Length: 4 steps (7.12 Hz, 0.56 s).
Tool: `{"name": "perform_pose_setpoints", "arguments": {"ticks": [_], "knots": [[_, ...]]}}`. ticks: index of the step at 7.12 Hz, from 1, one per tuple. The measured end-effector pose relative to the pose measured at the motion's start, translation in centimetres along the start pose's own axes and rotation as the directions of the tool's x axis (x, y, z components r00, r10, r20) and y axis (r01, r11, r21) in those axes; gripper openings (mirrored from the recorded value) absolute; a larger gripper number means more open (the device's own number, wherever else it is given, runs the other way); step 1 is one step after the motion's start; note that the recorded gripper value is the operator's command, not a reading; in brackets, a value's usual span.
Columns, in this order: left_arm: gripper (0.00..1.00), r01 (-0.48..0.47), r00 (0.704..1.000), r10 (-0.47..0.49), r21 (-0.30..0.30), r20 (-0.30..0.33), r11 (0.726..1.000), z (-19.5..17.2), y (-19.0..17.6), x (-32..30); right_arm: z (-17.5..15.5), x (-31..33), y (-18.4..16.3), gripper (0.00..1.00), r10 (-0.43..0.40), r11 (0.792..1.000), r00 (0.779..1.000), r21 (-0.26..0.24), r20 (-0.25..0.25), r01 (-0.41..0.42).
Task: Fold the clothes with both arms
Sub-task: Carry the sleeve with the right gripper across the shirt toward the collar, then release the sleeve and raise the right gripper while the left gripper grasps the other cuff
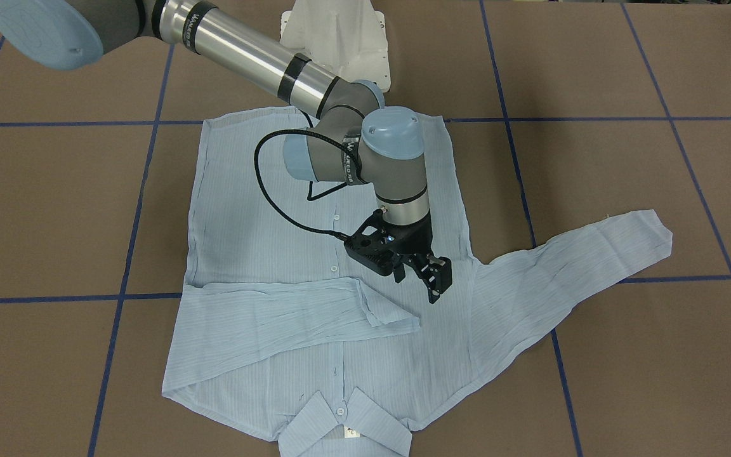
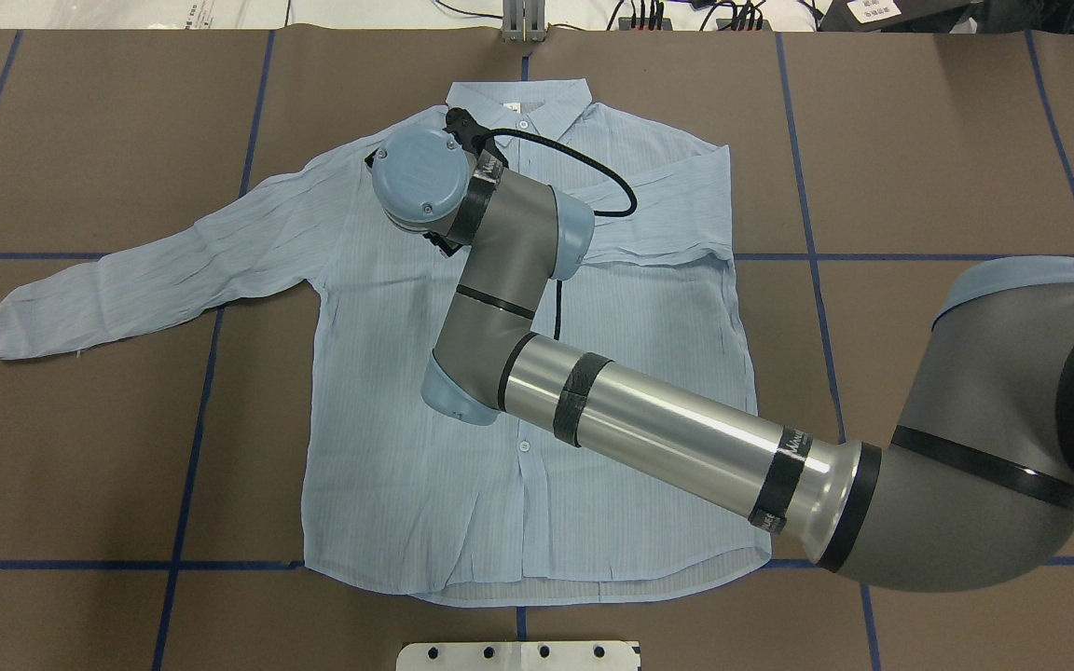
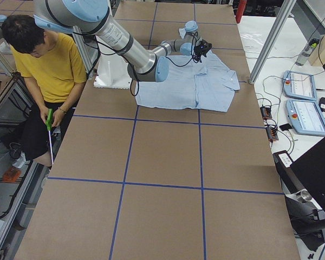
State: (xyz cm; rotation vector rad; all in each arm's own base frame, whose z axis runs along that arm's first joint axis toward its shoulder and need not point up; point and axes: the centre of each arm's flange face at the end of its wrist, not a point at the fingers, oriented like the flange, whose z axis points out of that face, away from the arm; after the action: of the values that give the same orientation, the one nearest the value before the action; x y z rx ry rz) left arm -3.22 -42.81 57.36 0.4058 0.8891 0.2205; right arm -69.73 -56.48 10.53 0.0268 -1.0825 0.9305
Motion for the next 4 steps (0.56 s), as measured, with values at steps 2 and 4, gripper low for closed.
{"name": "perform_pose_setpoints", "arguments": {"ticks": [2, 4], "knots": [[0.99, 0.075, 0.997, -0.076, -0.029, -0.022, 0.997, 2.2, -1.6, 1.7, -0.4, 0.0, -0.9, 0.99, -0.002, 1.000, 1.000, 0.001, 0.009, 0.002], [0.99, 0.158, 0.986, -0.162, -0.094, -0.029, 0.983, 6.8, -4.0, 0.8, -2.5, 1.5, -7.0, 0.99, -0.042, 0.997, 0.999, -0.068, 0.015, 0.043]]}}
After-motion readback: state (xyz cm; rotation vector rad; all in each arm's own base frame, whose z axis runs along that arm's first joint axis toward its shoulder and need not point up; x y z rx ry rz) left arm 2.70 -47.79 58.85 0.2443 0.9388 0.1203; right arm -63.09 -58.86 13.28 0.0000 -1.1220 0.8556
